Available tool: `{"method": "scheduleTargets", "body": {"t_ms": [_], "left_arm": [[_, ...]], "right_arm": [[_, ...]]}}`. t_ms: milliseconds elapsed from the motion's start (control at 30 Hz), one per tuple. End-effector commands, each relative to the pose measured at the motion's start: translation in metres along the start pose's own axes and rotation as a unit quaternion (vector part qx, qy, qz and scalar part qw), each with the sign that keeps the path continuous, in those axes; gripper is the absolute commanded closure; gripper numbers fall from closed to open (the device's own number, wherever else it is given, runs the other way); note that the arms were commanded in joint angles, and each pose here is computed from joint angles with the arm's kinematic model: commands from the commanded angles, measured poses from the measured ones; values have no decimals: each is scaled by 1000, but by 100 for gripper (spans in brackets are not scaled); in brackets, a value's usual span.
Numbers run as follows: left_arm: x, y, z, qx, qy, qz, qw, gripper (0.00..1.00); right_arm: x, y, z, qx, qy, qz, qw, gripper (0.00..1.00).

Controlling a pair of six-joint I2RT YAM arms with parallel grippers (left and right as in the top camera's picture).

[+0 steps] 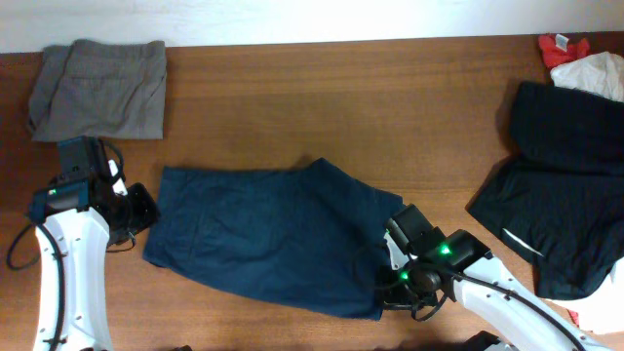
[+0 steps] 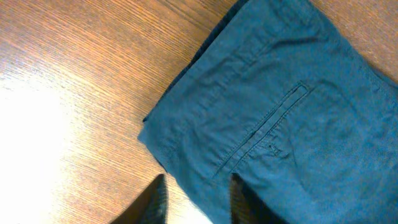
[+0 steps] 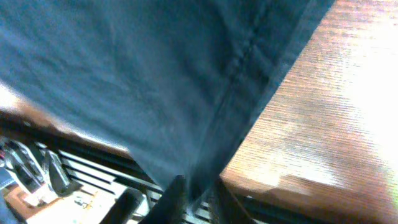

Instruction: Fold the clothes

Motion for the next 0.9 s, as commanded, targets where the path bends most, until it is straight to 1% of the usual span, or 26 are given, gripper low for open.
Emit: {"method": "scheduleTargets", "body": {"t_ms": [0,33,100,167,233,300,333,367,400,433,467,500,533,567,667,733,867], "left_arm": [[-9,2,5,-6,-24,6,1000,60],[-9,2,4,-7,-24,6,1000,59],[-9,2,4,-7,-23,6,1000,59],[-9,2,4,-7,-22,4,1000,59],[-9,0,3,-7,-16,-9,1000,59],[-10,-5,1,-6,-2,-40,999,60],[-10,-8,0,-5,4,-53,999,64],[-10,-9,-1,-4,9,-62,998,70],[-10,-12,-3,-2,17,-71,997,81],[-9,-14,-5,2,22,-74,997,85],[-7,-16,-8,8,26,-74,997,86],[-4,-19,-13,16,32,-73,997,89],[0,-23,-19,28,40,-72,996,96],[9,-30,-29,49,49,-73,995,99],[27,-41,-42,76,58,-75,993,99],[41,-42,-51,69,69,-68,993,99],[64,-36,-55,67,88,-42,993,99]], "right_arm": [[1,2,-3,1,6,10,1000,5],[0,4,-4,-3,12,25,1000,2],[-2,10,-5,-13,20,49,998,2],[-9,13,-4,-21,20,52,998,2],[-24,21,3,-42,3,47,998,2],[-39,26,14,-53,-31,24,998,2],[-45,28,21,-60,-54,14,997,9],[-49,29,26,-65,-72,6,995,29],[-52,31,35,-69,-102,1,992,52],[-53,32,40,-64,-120,-2,991,70],[-51,31,44,-54,-128,-6,990,78],[-48,30,49,-45,-128,-10,991,86],[-42,29,53,-42,-118,-13,992,91],[-30,26,58,-31,-94,-20,995,96],[0,18,67,-8,-33,-36,999,96],[26,15,70,-1,18,-41,999,96],[62,15,75,-2,59,-50,997,96]]}}
Point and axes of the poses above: each gripper's point midway between its finger pads, its own x axis out along the fingers, its own y axis along the line the jaws close on, z = x × y, the point moved 9 cm from there along -x, back along the fingers, and after that the axes turned 12 degrees about -x, right-handed, at the moved point
